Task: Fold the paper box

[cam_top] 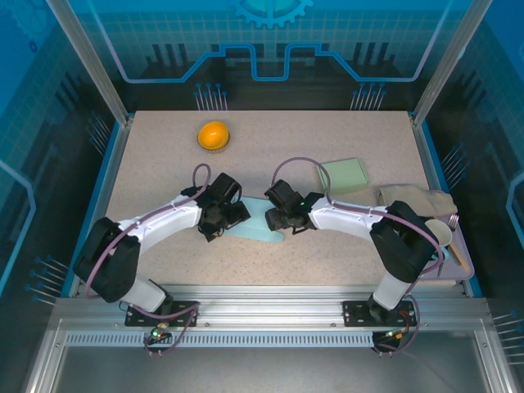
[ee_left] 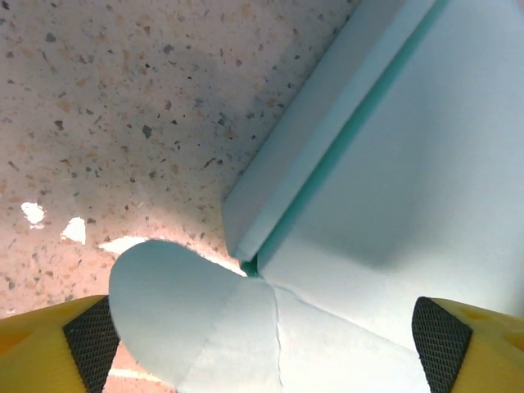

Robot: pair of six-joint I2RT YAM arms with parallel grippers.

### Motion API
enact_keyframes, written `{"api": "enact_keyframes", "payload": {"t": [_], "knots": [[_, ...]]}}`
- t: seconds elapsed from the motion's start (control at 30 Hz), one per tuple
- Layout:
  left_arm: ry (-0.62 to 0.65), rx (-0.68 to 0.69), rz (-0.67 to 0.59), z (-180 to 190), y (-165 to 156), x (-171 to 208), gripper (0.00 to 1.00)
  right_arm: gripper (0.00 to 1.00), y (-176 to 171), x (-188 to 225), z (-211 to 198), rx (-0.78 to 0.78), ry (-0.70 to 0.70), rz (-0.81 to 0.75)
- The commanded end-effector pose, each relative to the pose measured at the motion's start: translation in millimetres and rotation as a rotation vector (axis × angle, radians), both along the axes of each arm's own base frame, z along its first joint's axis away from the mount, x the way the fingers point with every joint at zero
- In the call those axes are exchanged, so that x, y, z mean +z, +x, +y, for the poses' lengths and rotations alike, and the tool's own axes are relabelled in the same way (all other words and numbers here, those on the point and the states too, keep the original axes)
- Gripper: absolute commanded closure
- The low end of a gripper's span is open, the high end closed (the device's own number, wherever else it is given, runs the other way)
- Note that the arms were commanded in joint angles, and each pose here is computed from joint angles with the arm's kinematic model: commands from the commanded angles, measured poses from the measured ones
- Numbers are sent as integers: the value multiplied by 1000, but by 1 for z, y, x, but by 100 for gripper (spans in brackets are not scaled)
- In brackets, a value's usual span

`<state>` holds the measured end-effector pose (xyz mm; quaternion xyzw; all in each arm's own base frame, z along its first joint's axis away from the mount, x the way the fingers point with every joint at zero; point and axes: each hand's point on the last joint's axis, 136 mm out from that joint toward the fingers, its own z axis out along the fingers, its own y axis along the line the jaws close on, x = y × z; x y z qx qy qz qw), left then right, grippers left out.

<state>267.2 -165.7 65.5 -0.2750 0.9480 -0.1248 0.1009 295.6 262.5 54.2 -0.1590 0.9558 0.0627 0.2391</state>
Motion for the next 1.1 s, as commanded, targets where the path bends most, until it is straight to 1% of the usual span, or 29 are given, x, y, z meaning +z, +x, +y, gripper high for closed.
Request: {"api": "enact_keyframes", "payload": {"t": [0.0, 0.07, 0.17, 0.33, 0.47, 0.6, 0.73, 0.83, 1.07], "knots": [[-13, 31, -62, 6, 3, 38, 4, 42, -6, -18, -18, 0, -90, 52], [9, 30, -96, 12, 5, 48, 4, 42, -6, -18, -17, 2, -82, 49], [31, 4, -118, 13, 12, 48, 3, 42, -5, -17, -15, 7, -77, 48], [39, -39, -70, 2, 26, 28, 1, 42, -3, -17, -15, 19, -88, 42], [-2, -35, -45, -10, 35, 13, 1, 42, -5, -21, -16, 22, -90, 47], [2, -24, -7, -14, 40, -2, 1, 42, -6, -24, -16, 25, -86, 51], [16, -8, 26, -12, 37, -16, 1, 42, -7, -25, -15, 28, -82, 52], [0, 13, 46, -12, 33, -25, 1, 42, -7, -26, -15, 33, -83, 56], [-33, 100, 68, -11, 27, -31, 1, 42, -7, -31, -14, 40, -86, 62]]}}
